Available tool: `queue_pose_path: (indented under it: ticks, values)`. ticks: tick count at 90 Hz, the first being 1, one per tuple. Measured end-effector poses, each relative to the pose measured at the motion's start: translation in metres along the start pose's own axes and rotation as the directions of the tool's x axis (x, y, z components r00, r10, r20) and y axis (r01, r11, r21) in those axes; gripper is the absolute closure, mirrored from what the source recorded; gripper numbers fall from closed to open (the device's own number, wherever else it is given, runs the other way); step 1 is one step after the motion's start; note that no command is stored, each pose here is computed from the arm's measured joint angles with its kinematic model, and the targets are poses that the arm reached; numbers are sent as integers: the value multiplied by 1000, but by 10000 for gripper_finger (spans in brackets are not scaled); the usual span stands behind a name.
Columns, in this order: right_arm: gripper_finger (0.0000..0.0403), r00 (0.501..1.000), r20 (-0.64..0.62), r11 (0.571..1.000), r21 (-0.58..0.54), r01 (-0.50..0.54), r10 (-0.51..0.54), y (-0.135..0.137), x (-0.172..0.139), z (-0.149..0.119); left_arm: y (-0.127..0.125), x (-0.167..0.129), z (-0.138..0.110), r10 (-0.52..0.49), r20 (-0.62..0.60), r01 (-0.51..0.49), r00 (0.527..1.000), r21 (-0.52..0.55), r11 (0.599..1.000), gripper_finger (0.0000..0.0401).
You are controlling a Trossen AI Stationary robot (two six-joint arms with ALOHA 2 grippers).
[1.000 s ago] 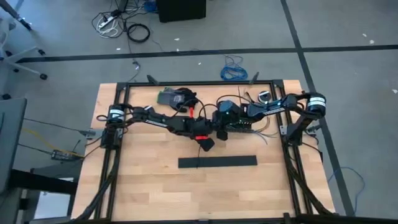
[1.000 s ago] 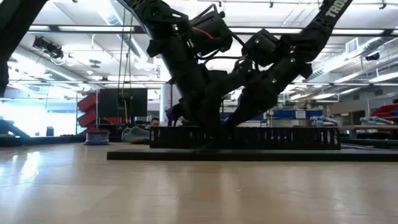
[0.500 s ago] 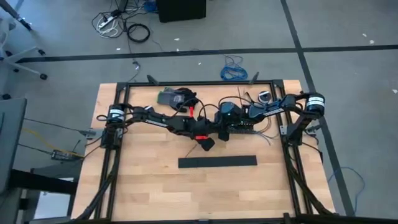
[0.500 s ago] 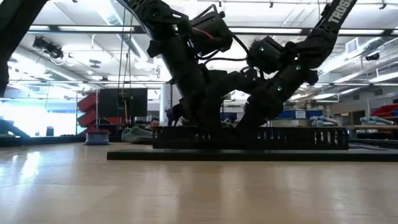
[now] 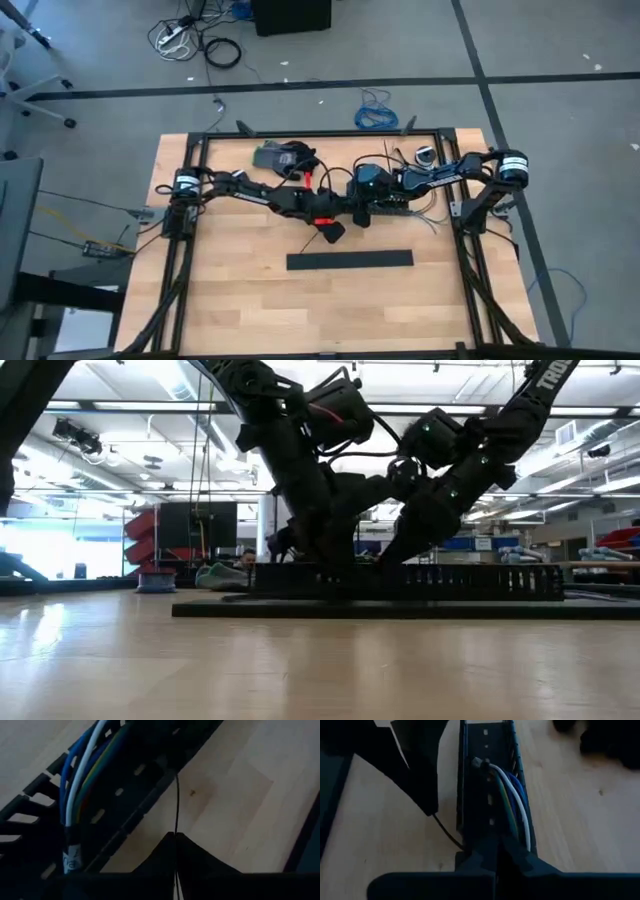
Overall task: Ziptie cables
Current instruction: Put the ziptied wire cables into the black cable duct
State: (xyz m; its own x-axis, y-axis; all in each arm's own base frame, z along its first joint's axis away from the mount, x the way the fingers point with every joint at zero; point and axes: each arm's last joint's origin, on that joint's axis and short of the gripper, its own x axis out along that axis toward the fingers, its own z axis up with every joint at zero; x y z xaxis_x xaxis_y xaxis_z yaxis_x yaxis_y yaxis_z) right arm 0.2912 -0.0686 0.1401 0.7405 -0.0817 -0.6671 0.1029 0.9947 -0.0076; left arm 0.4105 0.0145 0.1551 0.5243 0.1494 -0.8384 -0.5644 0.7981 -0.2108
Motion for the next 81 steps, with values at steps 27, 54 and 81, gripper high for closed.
queue_pose_path:
  ticks: [27,54,81]
  values:
    - [398,998,47,999,-6,-49,49,2,-4,6,0,0,0,2,0,-2,1000,1,1000,401]
    - [360,993,39,994,-20,-112,112,5,-12,8,1,0,0,4,1,-4,1000,1,1000,401]
    - [305,995,75,998,-5,-58,59,4,-18,17,1,0,0,4,1,-4,1000,3,1000,401]
